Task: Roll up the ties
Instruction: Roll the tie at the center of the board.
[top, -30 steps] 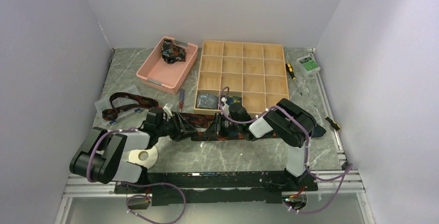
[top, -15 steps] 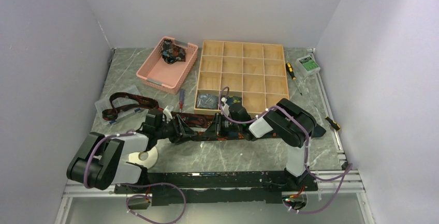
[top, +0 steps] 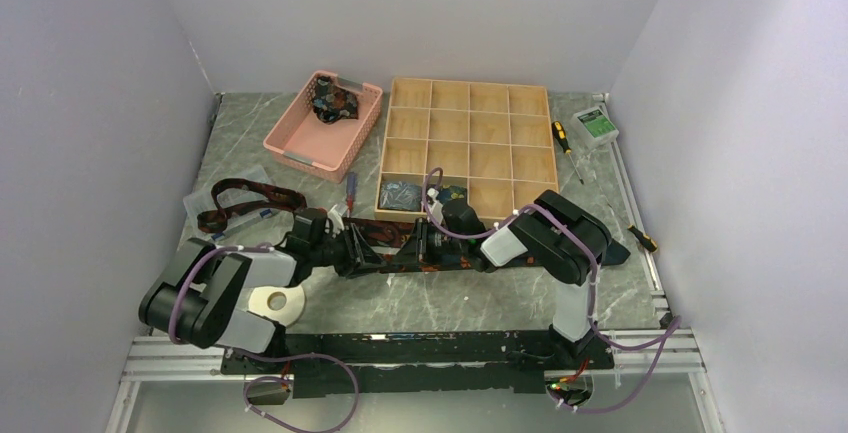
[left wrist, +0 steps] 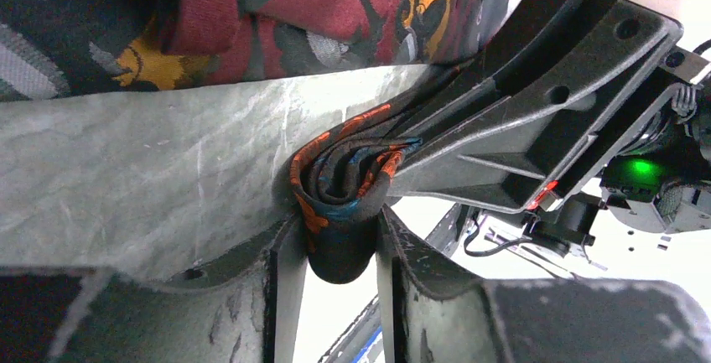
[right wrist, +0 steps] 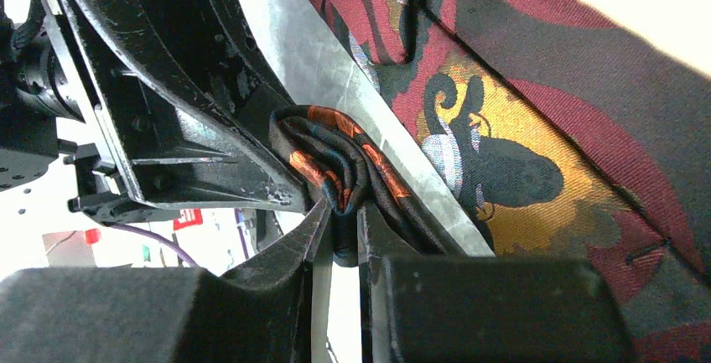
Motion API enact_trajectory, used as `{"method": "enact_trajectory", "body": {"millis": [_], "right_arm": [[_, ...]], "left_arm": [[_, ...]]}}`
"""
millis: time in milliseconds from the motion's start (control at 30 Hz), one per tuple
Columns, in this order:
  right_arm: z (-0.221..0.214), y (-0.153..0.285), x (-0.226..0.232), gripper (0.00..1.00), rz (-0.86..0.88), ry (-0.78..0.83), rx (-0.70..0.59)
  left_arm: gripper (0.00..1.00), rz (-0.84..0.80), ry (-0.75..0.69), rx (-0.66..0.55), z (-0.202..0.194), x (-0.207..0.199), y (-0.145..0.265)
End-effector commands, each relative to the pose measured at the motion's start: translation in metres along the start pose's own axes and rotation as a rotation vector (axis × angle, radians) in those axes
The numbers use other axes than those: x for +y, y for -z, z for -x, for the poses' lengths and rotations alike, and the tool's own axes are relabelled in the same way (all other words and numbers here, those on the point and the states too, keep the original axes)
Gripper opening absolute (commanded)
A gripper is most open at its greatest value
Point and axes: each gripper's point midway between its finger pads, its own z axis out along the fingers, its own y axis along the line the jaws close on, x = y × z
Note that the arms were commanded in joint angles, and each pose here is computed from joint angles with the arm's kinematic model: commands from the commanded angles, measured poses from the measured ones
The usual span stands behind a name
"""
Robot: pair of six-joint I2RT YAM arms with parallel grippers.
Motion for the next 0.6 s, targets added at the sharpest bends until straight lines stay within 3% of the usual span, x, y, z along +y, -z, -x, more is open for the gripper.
{"method": "enact_trajectory", "body": {"millis": [0, 267, 400, 567], "right_arm": [[-0.002, 0.001, 0.000, 0.17, 0.002, 0.021, 0.008], [0.001, 0.002, 0.007, 0.21, -0.004, 0.049, 0.000], [0.009, 0.009, 0.013, 0.48, -0.059, 0.086, -0.030], [0.018, 0.022, 0.020, 0.62, -0.136, 0.116, -0.047]], "left_arm": [[0.35, 0.033, -0.020, -0.007, 0.000, 0.007, -0.007], [0.06, 0.099, -0.056, -0.035, 0.001, 0.008, 0.005], [0.03, 0.247, -0.081, -0.086, 0.008, 0.016, 0.022], [0.03, 0.442, -0.109, -0.125, 0.016, 0.026, 0.049]]}}
